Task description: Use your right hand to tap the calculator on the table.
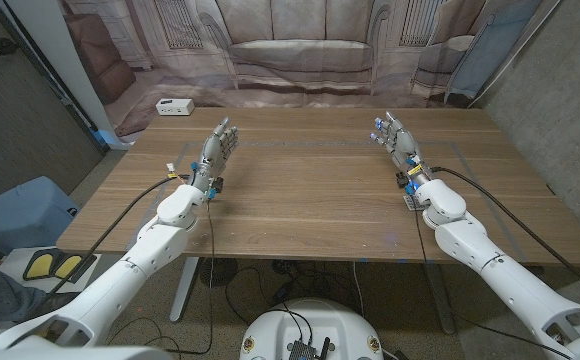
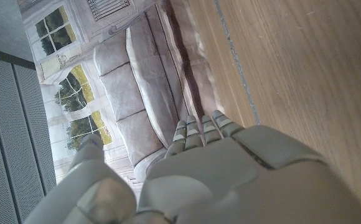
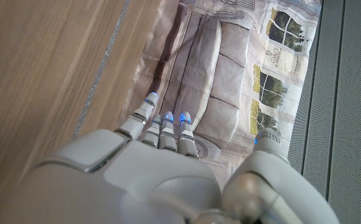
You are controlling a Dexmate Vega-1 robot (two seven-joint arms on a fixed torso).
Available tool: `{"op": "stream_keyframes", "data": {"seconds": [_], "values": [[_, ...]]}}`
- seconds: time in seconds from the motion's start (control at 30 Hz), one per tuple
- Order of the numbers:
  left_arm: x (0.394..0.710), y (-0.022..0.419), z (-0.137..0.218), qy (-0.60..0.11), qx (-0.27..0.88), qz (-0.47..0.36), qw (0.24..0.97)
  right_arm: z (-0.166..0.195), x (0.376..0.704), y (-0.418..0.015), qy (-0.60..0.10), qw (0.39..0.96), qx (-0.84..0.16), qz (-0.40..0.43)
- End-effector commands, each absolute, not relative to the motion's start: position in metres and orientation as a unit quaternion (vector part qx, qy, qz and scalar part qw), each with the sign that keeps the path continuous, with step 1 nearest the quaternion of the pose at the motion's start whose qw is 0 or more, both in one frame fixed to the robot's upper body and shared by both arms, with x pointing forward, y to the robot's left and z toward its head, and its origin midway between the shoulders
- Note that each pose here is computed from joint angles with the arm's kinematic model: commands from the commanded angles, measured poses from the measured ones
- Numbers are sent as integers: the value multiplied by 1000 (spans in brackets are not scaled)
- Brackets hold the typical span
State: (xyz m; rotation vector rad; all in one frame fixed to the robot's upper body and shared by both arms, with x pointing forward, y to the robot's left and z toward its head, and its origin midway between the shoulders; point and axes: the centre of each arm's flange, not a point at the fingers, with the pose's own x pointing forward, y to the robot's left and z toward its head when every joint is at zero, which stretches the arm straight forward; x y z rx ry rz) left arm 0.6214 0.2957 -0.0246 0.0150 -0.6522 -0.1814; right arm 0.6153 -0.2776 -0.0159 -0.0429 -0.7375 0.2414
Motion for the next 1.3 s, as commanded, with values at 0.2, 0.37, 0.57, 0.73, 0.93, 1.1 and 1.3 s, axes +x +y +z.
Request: {"op": "stream_keyframes", "data": {"seconds": [0.2, 0.37, 0.57, 0.73, 0.93, 1.1, 1.3], "values": [[612, 297, -16, -321, 32, -91, 942, -23, 583, -301, -375, 921, -37, 98], [612, 295, -14, -324, 32, -92, 941, -27, 576, -309, -377, 920, -38, 97], [614, 291, -10, -335, 20, -84, 938, -29, 566, -323, -376, 921, -41, 97], [614, 283, -9, -334, 24, -84, 939, -32, 558, -334, -381, 918, -38, 100], [612, 277, -11, -326, 6, -98, 940, -34, 547, -347, -391, 914, -38, 102], [605, 273, -7, -332, 21, -82, 940, -35, 540, -356, -394, 912, -46, 104], [598, 268, -9, -342, -4, -80, 936, -38, 524, -356, -390, 913, -46, 108]]}}
